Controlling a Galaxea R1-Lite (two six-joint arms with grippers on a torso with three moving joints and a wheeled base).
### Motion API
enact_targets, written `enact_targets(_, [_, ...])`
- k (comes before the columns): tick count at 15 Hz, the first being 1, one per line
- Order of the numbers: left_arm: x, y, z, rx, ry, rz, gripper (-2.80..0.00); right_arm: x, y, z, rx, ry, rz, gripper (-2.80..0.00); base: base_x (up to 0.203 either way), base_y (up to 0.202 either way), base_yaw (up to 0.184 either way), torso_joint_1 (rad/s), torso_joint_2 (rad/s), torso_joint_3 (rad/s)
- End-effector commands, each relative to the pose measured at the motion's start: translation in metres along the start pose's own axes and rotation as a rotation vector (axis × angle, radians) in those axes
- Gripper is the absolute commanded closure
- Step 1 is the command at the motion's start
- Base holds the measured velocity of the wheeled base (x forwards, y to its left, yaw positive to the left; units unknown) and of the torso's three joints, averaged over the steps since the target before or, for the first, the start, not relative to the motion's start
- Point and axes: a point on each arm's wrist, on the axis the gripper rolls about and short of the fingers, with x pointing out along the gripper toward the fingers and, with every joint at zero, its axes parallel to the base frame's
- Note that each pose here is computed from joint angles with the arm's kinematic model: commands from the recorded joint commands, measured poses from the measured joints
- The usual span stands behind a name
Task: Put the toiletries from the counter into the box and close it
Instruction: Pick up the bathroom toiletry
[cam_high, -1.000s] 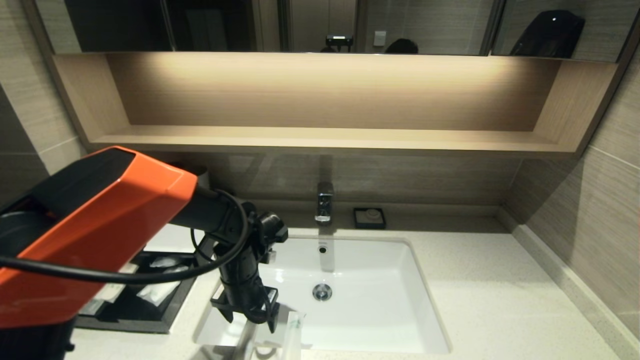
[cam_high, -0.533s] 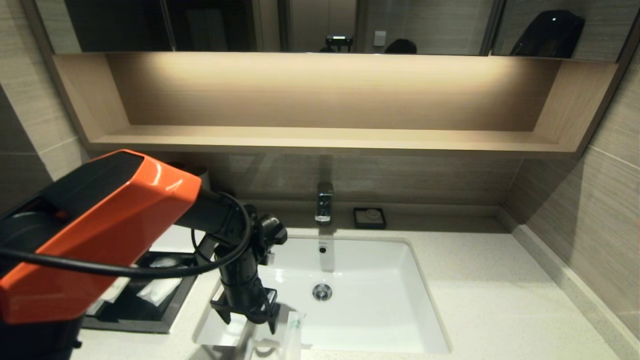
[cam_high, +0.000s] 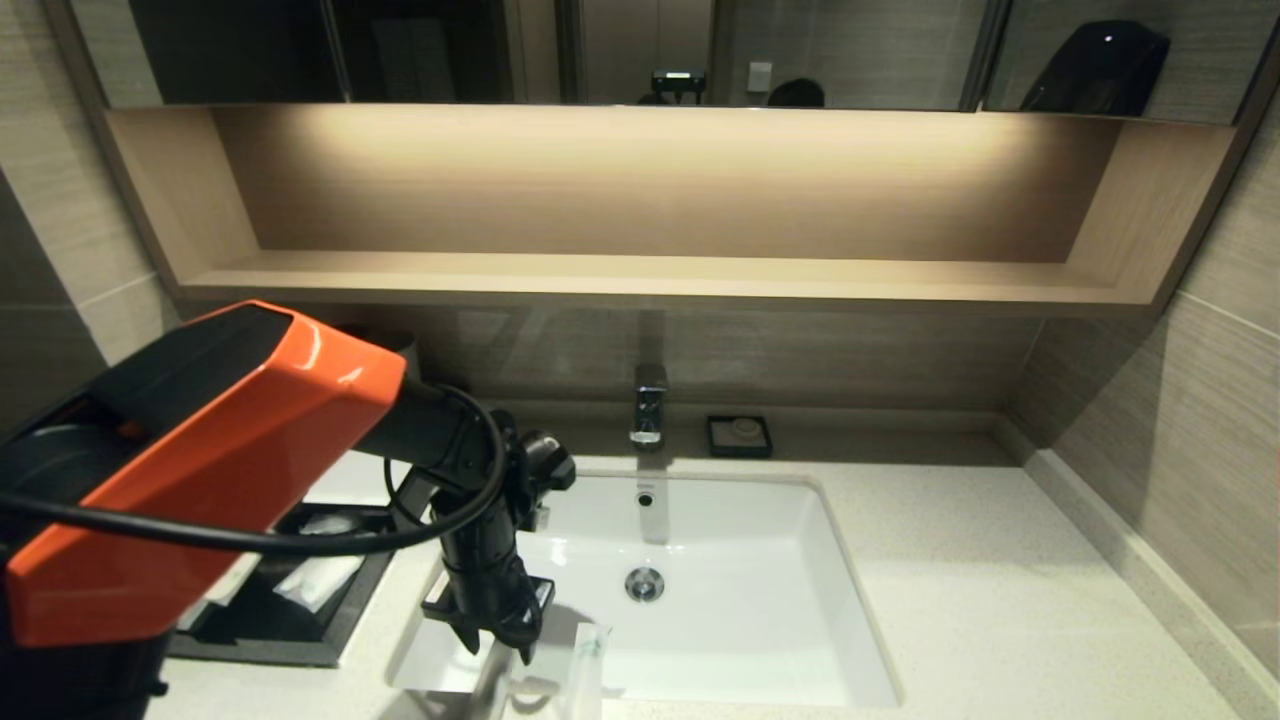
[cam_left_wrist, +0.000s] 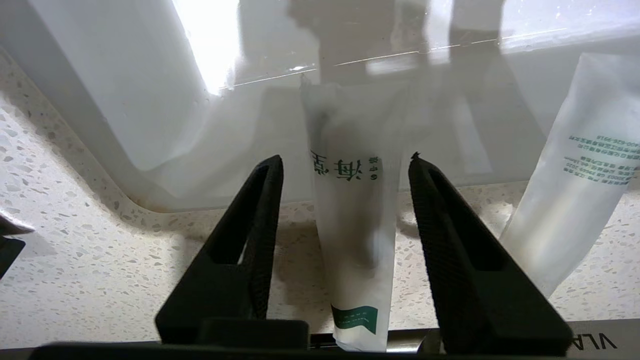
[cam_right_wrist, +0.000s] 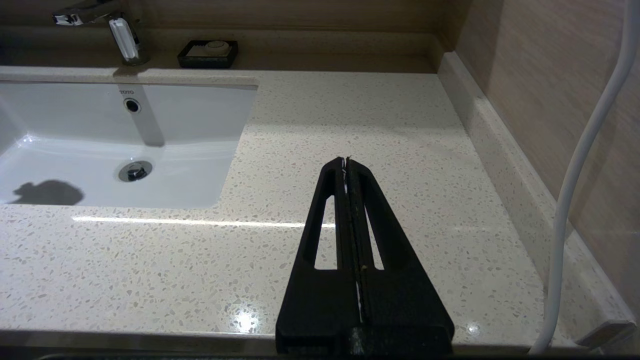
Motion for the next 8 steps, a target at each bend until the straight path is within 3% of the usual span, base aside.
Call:
enact_targets(1, [-0.0002,0.0008,-0.0006,-0.004,0.007,0.001,0.0,-0.0001,0.0,-0.0001,0.0,-0.001,0.0,0.0,0.0,0.0,0.0,0.0,0.0,0.0])
enact_targets(8, [-0.0093,0.0039,-0.0027,-0.022,-0.01,-0.003,0.0,0.0,0.0,-0.0001,0.0,0.0,0.0,0.0,0.0,0.0,0.0,0.0,0.0,0.0])
